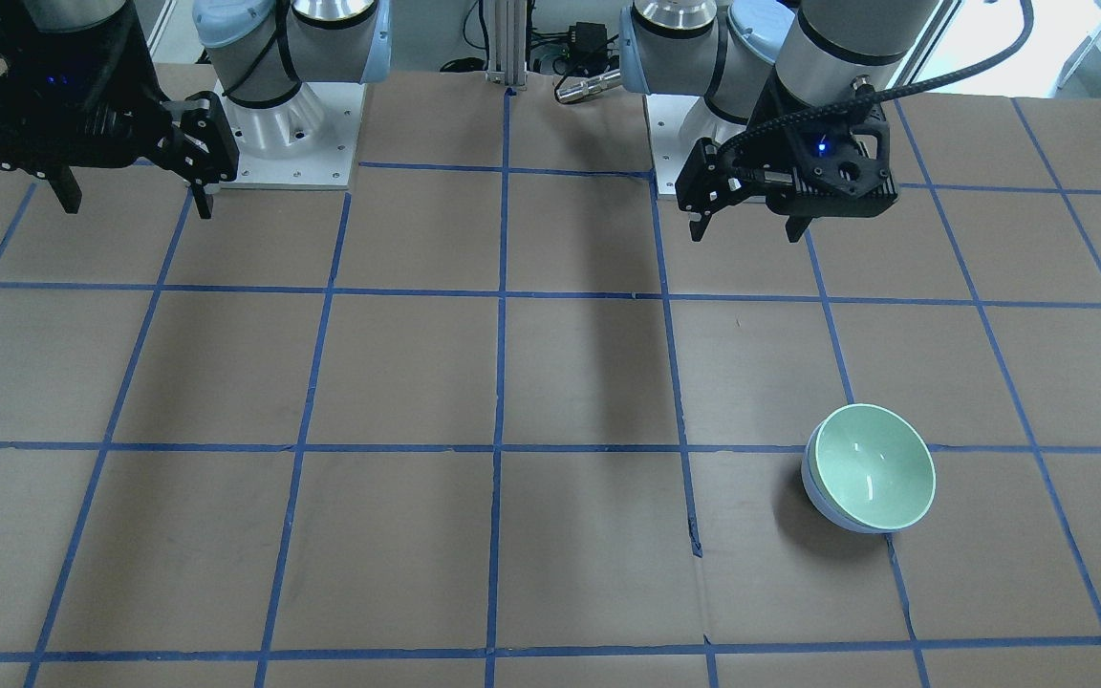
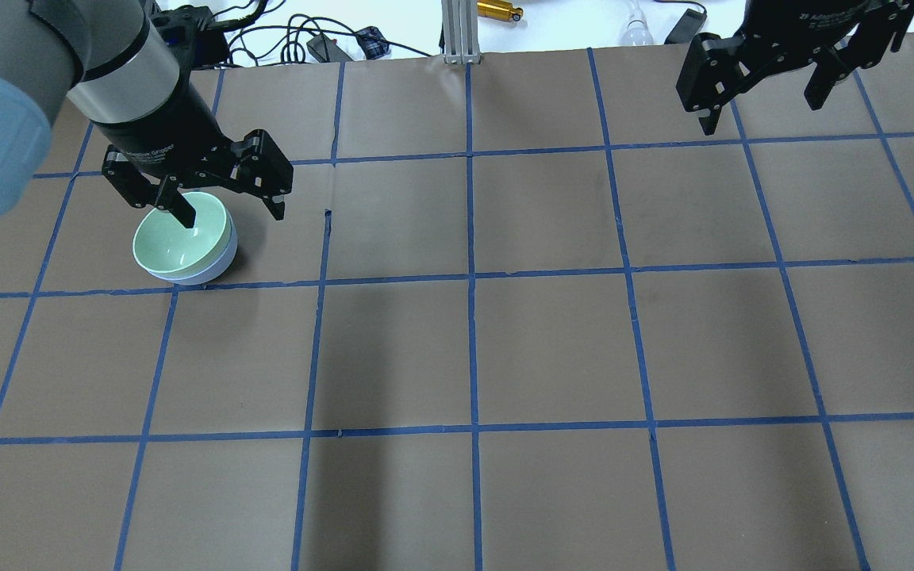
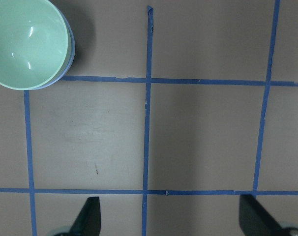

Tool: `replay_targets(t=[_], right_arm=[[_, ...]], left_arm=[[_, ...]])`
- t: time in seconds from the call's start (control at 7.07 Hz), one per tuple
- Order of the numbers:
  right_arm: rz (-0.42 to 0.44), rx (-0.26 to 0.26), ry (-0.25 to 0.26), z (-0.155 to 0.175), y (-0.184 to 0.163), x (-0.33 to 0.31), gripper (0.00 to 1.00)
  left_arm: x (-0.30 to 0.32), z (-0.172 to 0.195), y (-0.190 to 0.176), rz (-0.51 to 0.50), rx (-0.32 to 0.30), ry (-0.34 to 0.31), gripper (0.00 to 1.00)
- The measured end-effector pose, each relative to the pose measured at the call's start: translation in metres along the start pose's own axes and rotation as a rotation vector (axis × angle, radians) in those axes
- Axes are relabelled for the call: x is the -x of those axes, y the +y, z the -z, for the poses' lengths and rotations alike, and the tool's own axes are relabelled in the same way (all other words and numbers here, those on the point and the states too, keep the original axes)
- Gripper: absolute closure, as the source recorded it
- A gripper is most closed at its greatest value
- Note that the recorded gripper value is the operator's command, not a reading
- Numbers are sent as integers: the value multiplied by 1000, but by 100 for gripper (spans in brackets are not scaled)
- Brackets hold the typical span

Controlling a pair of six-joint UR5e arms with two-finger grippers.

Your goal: Stack green bowl on blue bowl

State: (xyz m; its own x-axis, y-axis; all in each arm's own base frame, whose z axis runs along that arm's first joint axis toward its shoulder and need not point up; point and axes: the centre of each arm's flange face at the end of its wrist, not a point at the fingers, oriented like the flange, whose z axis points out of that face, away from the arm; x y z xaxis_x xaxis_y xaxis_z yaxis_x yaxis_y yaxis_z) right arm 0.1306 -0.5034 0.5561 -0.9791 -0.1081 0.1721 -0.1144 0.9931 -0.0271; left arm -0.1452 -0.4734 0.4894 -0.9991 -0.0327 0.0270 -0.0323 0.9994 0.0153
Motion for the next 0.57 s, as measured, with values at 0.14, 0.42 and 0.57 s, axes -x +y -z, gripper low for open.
replay_targets(t=[0.14,0.42,0.57], right_arm=[[0,0,0,0,0,0,0],[0,0,0,0,0,0,0],[0,0,0,0,0,0,0]], left_arm=[[0,1,1,0,0,-1,0],[4,3,1,1,-3,-2,0],[7,4,1,4,-5,-3,0]])
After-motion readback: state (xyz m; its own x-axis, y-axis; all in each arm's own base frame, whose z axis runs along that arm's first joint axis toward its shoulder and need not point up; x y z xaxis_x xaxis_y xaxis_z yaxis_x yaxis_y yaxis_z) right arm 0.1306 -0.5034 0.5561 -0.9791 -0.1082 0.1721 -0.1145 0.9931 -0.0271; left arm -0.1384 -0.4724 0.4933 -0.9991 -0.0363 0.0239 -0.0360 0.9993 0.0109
